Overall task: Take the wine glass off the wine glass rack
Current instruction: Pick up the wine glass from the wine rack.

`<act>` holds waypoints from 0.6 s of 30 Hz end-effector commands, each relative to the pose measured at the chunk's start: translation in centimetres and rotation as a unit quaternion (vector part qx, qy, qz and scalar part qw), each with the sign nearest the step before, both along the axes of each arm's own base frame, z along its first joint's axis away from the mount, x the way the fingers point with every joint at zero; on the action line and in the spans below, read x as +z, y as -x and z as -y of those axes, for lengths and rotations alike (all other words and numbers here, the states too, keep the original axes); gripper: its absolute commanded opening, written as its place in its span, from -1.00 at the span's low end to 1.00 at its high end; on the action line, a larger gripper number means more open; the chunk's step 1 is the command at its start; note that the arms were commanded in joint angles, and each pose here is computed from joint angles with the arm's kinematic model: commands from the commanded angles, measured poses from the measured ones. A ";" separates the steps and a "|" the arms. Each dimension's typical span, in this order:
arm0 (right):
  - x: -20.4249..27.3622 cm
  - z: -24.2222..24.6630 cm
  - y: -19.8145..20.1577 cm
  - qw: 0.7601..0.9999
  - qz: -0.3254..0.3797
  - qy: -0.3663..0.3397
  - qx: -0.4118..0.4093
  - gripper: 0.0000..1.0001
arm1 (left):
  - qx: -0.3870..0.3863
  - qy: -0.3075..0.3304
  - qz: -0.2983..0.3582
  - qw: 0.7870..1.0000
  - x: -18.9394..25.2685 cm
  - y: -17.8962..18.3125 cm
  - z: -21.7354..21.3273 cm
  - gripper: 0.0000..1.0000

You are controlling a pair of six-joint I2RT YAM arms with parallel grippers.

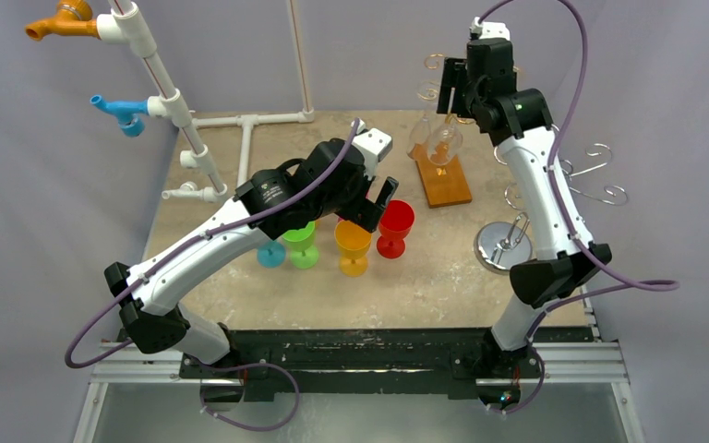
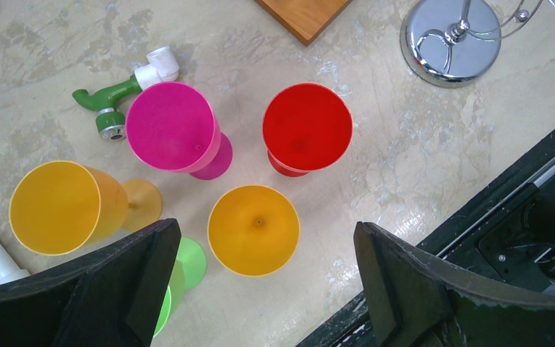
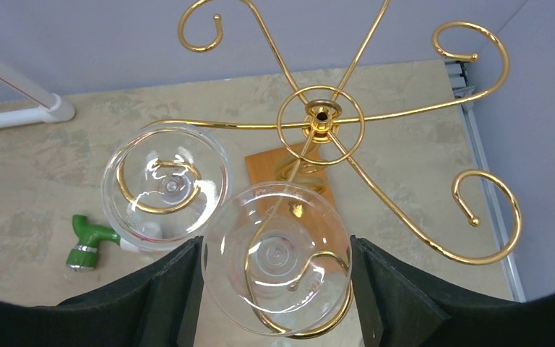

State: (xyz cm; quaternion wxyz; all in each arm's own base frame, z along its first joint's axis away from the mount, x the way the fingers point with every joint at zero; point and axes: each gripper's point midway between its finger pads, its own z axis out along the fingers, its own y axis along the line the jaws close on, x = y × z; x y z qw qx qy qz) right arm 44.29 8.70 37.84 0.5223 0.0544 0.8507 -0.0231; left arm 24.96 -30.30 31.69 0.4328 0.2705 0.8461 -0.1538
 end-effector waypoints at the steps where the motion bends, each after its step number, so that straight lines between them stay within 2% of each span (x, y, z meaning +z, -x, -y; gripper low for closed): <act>1: 4.4 0.8 -0.2 0.997 0.070 -0.018 -0.026 -0.04 | 0.003 0.035 0.027 0.999 2.7 -0.5 0.3 1.00; 18: 4.9 3.5 0.5 0.994 0.069 0.005 -0.089 -0.03 | 0.005 0.042 0.028 0.999 3.1 -0.4 0.3 1.00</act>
